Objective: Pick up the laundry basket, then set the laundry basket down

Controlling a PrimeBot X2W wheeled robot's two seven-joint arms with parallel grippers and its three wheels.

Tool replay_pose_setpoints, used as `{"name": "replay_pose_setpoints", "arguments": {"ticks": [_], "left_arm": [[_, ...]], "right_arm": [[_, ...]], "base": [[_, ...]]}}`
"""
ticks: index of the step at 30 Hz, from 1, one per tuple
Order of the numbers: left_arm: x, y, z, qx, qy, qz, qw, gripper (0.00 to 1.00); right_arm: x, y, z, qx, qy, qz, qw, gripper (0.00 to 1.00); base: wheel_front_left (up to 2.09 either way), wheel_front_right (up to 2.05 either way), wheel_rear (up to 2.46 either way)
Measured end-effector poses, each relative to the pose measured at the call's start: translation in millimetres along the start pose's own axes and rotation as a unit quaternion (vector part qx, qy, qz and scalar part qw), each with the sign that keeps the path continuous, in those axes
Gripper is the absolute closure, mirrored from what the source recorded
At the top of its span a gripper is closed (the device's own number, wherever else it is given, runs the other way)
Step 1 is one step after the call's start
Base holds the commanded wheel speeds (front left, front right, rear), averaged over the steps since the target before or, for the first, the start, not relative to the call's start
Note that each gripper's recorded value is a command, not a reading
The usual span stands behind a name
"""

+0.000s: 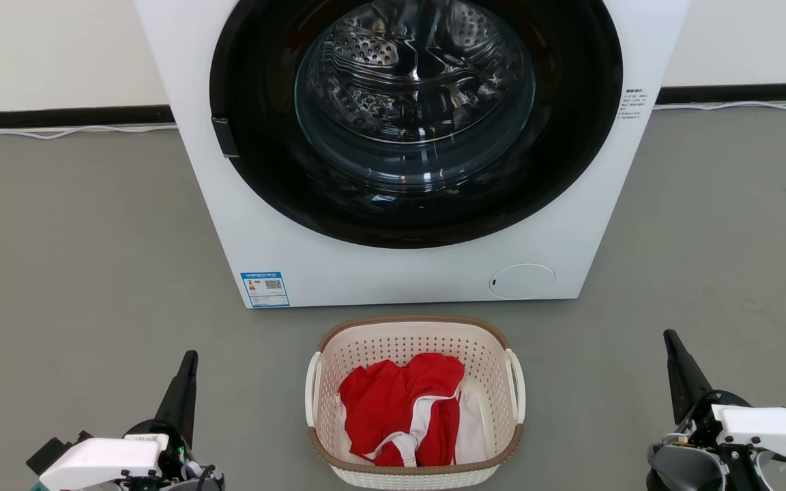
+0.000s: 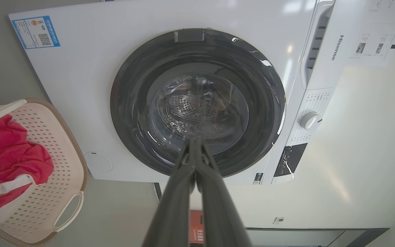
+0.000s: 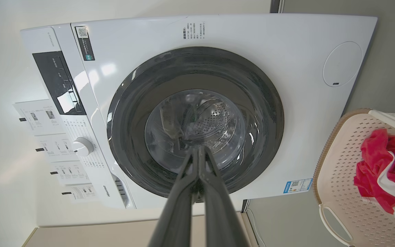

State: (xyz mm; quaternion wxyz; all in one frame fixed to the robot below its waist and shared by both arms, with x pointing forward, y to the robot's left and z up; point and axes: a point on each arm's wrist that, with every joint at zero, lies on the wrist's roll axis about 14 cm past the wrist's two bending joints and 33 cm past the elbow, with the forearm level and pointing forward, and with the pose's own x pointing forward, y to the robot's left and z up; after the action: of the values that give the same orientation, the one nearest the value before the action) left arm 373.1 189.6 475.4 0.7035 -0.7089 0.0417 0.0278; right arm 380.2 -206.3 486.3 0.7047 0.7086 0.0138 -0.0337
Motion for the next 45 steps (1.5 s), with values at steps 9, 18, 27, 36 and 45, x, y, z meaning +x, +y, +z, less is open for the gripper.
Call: {"name": "replay_pose_setpoints", "arguments": {"ticks": [9, 18, 27, 36, 45], "left_arm": [[0.0, 0.0, 0.0, 0.0, 0.0, 0.0, 1.0, 1.0], [0.0, 0.0, 0.0, -0.001, 0.0, 0.0, 1.0, 1.0], [0.0, 0.0, 0.0, -0.001, 0.0, 0.0, 1.0, 1.0], [0.0, -0.1, 0.0, -0.001, 0.0, 0.0, 1.0, 1.0], [0.0, -0.1, 0.0, -0.001, 0.0, 0.0, 1.0, 1.0]], "right_arm": [[0.0, 0.0, 0.0, 0.0, 0.0, 0.0, 1.0, 1.0], [0.0, 0.0, 0.0, 0.0, 0.0, 0.0, 1.0, 1.0], [0.0, 0.0, 0.0, 0.0, 0.0, 0.0, 1.0, 1.0], [0.0, 0.0, 0.0, 0.0, 0.0, 0.0, 1.0, 1.0], [0.0, 0.0, 0.0, 0.0, 0.0, 0.0, 1.0, 1.0]], "base": [[0.0, 0.0, 0.0], [0.0, 0.0, 0.0], [0.0, 0.0, 0.0], [0.0, 0.0, 0.0], [0.0, 0.0, 0.0]]}}
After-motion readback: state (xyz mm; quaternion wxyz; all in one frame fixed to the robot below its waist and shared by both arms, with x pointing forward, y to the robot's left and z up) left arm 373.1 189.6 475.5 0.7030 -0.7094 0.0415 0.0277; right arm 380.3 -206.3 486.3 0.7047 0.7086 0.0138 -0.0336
